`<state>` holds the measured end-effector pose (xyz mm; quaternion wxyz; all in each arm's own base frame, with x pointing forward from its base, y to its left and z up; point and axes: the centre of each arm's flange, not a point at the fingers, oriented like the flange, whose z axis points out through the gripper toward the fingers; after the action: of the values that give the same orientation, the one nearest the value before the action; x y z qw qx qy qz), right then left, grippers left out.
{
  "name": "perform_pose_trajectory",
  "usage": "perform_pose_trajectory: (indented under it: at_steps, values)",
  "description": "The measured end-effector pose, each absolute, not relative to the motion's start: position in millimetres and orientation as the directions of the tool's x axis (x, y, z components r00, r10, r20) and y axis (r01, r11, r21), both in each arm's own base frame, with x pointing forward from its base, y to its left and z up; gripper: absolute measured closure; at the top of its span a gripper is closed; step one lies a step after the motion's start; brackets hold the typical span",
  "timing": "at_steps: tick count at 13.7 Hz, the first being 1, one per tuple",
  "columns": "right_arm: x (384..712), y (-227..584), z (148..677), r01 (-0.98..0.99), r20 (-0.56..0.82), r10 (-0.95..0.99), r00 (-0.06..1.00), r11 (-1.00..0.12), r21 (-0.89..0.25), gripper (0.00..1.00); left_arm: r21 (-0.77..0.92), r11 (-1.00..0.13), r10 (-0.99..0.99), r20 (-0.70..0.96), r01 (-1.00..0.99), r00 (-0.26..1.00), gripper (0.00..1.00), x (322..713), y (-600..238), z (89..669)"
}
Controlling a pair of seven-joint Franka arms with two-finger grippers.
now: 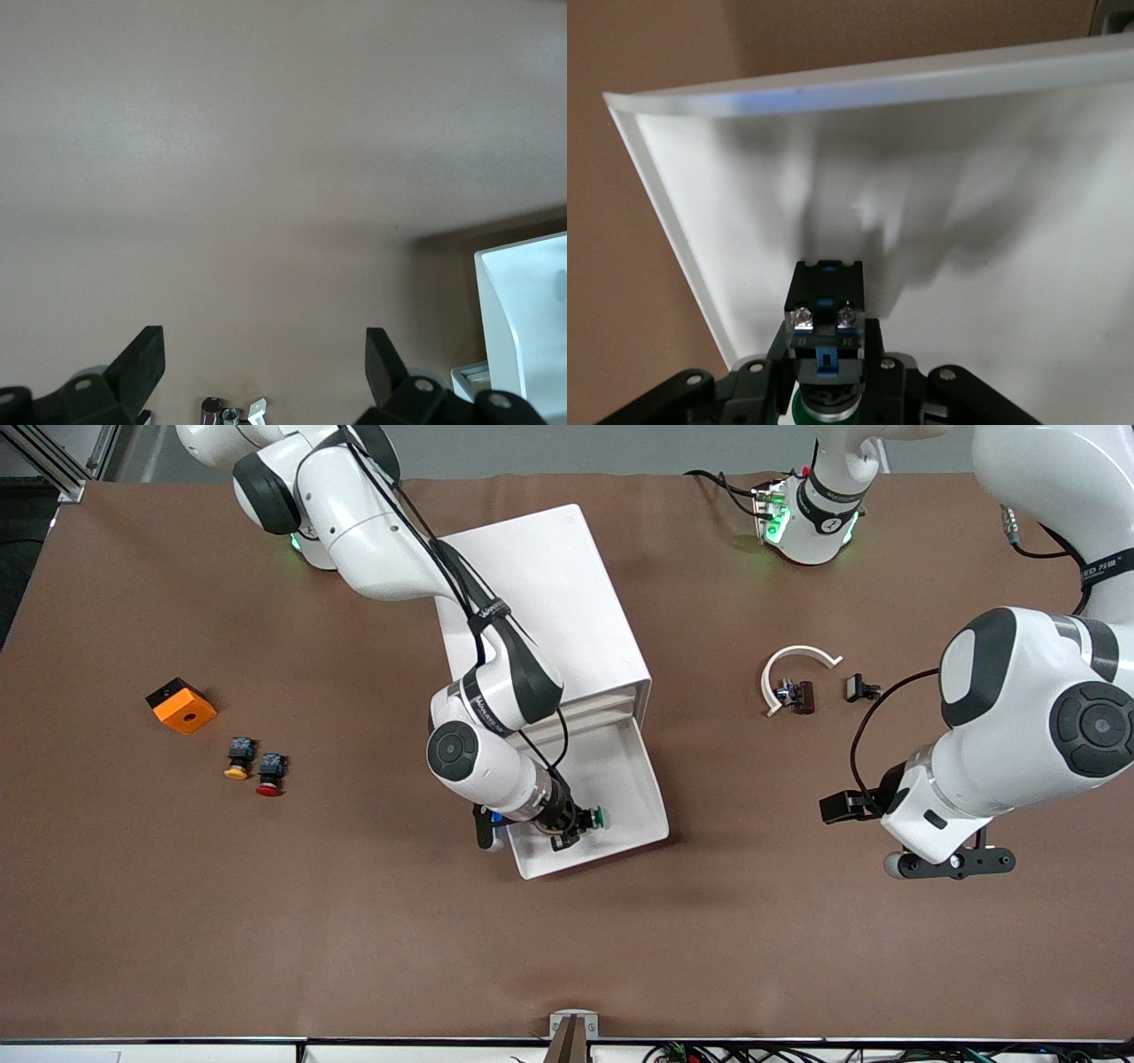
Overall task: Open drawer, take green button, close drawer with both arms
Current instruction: 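Raise the button out with the right gripper while the left gripper pushes the drawer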
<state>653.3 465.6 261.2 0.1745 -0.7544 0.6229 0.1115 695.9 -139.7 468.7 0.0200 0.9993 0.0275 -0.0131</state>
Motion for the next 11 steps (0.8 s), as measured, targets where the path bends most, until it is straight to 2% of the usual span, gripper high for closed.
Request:
perform_pose_trajectory:
  at_steps: [5,11]
  values:
    - [656,461,278,-0.981,-0.391,-0.9,0.191,-0.163,-0.104,0.67,0.068,-0.996,0.06,-0.032,0.062,0.998,0.0,695,-153,467]
    - [665,441,352,-0.982,-0.427,-0.885,0.188,-0.156,-0.108,0.67,0.124,-0.985,0.12,-0.018,0.122,0.993,0.0,700,-203,434]
